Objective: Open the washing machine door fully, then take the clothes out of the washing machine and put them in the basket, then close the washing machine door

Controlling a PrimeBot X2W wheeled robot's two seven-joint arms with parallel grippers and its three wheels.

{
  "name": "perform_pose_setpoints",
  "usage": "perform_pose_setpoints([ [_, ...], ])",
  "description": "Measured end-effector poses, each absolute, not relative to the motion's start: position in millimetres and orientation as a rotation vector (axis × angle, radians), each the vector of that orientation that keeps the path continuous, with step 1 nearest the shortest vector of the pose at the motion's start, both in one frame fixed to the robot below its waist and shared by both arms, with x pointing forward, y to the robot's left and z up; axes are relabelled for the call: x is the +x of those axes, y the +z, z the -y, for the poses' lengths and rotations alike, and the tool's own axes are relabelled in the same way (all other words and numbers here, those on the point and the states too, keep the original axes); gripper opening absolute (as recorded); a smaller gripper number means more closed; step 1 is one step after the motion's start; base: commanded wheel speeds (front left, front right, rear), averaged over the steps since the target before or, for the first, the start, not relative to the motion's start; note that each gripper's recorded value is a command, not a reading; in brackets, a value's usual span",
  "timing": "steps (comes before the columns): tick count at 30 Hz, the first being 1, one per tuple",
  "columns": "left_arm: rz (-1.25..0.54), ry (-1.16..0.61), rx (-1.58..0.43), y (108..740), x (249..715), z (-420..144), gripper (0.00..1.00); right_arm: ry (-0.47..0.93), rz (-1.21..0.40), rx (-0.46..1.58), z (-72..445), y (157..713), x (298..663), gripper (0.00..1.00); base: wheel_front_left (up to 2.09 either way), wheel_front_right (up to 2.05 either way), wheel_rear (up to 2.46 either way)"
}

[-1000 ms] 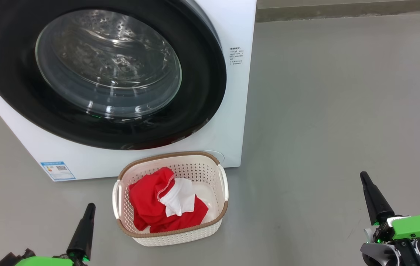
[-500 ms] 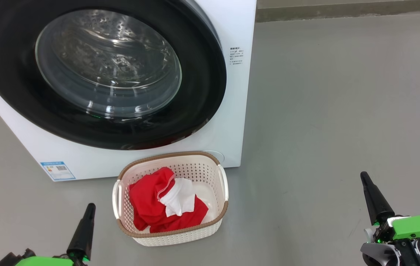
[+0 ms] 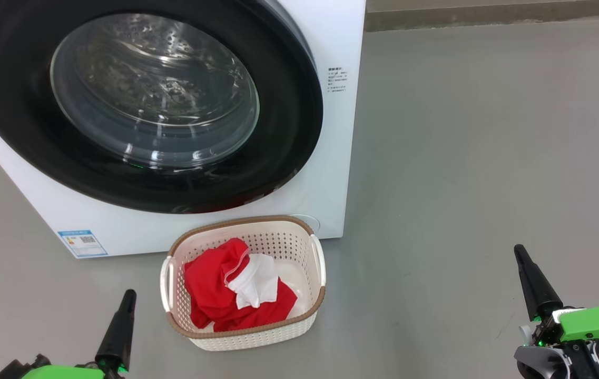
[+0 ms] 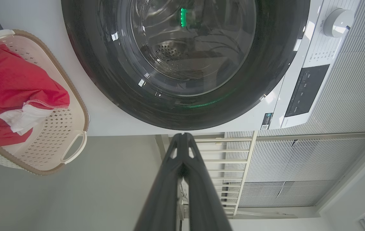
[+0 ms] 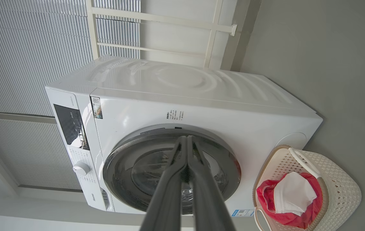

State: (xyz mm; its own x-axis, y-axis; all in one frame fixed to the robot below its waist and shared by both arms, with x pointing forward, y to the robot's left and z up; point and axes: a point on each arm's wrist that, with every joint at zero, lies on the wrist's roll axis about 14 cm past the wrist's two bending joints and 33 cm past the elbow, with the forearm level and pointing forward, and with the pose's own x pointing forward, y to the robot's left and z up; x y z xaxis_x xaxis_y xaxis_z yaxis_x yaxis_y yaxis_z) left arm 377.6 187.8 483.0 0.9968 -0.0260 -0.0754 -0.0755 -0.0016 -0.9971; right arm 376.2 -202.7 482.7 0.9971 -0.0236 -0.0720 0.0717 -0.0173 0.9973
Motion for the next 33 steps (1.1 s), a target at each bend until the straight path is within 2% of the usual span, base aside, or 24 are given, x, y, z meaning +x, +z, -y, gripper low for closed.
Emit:
perform_pose_setpoints([
  [33, -0.080, 0.039, -1.573, 483.1, 377.6, -187.8, 0.00, -0.076, -0.037, 1.586, 202.8, 482.7, 376.2, 0.00, 0.00, 0.00, 0.00],
])
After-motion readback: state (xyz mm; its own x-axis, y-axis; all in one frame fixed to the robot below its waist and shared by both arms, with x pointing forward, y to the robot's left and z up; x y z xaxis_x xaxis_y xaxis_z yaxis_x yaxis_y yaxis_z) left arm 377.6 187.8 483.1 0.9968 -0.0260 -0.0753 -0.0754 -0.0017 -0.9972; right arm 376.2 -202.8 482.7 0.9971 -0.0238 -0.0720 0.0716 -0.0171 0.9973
